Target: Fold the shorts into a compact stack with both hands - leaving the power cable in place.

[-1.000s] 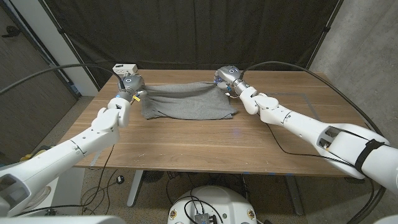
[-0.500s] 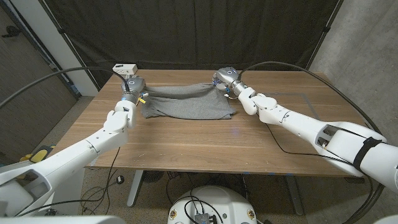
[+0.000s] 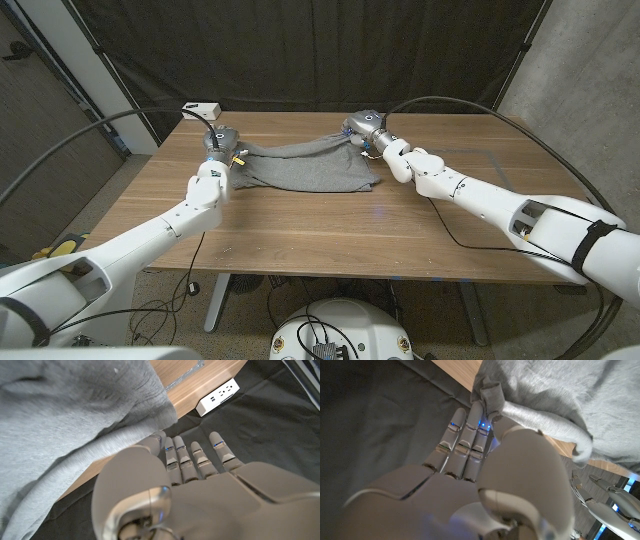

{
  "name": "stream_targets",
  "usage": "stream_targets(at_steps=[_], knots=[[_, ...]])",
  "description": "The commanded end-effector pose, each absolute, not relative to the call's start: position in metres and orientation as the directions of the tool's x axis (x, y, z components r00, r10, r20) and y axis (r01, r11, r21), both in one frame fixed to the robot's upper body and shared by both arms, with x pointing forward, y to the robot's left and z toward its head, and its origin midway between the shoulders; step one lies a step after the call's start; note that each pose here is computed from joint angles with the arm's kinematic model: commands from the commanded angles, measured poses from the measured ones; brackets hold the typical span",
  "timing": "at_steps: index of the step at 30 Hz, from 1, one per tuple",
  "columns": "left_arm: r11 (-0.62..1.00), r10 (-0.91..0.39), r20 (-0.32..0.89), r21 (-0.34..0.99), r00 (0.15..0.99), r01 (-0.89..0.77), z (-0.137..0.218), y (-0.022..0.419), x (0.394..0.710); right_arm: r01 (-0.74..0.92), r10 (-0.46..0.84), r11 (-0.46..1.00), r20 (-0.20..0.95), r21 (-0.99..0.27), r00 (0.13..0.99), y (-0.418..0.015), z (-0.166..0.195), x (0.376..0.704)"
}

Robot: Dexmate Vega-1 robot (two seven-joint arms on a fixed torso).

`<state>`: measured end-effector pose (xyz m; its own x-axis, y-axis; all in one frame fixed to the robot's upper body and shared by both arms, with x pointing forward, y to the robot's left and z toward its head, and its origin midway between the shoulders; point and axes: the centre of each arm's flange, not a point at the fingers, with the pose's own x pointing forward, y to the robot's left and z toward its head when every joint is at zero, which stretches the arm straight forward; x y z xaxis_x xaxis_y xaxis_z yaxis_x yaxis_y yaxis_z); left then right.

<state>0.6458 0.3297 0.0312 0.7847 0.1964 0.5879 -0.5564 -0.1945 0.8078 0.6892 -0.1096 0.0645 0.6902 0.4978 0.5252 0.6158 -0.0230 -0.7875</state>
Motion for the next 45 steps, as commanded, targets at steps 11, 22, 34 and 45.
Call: stream_targets(at_steps=[11,22,34,45], knots=[[-0.169,0.145,0.653,0.757,0.744,-0.631,0.034,0.317,0.621,0.636,0.489,0.053,0.576,-0.770,0.656,-0.115,0.060,0.641],[-0.037,0.105,0.662,0.748,0.742,-0.662,0.031,0.318,0.593,0.600,0.521,0.107,0.559,-0.792,0.645,-0.109,0.053,0.623],[0.124,0.086,0.641,0.753,0.763,-0.646,0.019,0.330,0.571,0.545,0.525,0.162,0.539,-0.823,0.659,-0.102,0.043,0.609],[0.266,0.067,0.625,0.740,0.778,-0.618,0.012,0.340,0.558,0.465,0.535,0.293,0.546,-0.835,0.645,-0.102,0.034,0.603]])
